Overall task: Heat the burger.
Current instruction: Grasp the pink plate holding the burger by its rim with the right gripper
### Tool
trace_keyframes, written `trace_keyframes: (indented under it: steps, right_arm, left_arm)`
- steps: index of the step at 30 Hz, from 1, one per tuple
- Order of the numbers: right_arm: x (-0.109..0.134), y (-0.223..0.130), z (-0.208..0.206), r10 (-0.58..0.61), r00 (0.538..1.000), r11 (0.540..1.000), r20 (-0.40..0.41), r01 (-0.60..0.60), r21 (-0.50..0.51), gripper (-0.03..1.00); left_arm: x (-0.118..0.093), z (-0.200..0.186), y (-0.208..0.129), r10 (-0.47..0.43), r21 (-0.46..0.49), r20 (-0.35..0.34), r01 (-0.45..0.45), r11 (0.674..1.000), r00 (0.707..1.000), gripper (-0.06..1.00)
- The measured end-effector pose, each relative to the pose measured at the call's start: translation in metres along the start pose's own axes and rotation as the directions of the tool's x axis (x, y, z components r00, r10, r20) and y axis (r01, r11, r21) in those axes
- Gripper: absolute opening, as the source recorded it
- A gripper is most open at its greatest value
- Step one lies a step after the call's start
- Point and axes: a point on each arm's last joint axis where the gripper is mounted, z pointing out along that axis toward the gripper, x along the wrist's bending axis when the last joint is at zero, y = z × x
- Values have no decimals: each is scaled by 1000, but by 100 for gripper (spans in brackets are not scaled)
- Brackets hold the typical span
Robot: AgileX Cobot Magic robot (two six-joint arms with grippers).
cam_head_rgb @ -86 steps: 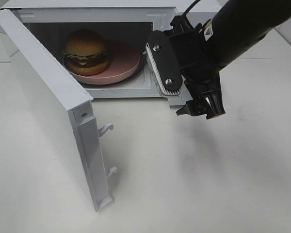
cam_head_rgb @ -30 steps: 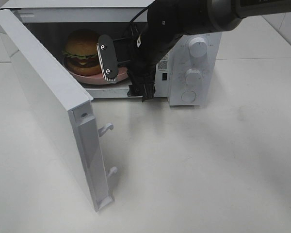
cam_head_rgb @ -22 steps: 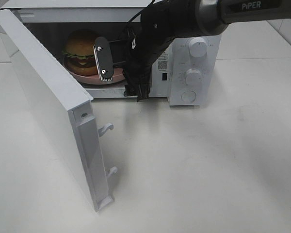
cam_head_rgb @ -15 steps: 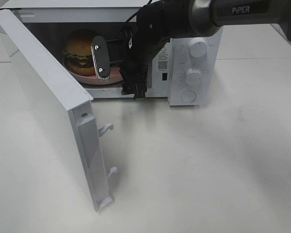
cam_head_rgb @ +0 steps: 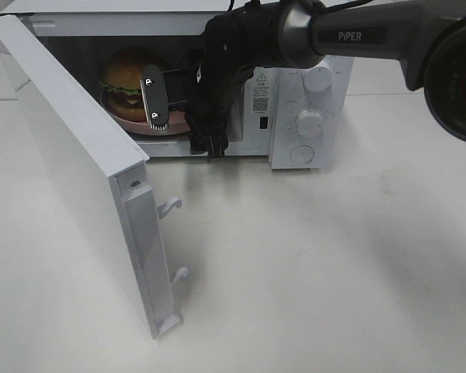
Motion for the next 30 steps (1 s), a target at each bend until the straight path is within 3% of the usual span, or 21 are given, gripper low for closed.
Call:
trace_keyframes:
  steps: [30]
  right_arm:
    - [6,8,27,-13,1000,1000,-25,13,0,75]
  left_arm:
    - [0,0,0,0,0,0,0,1000,1000,97]
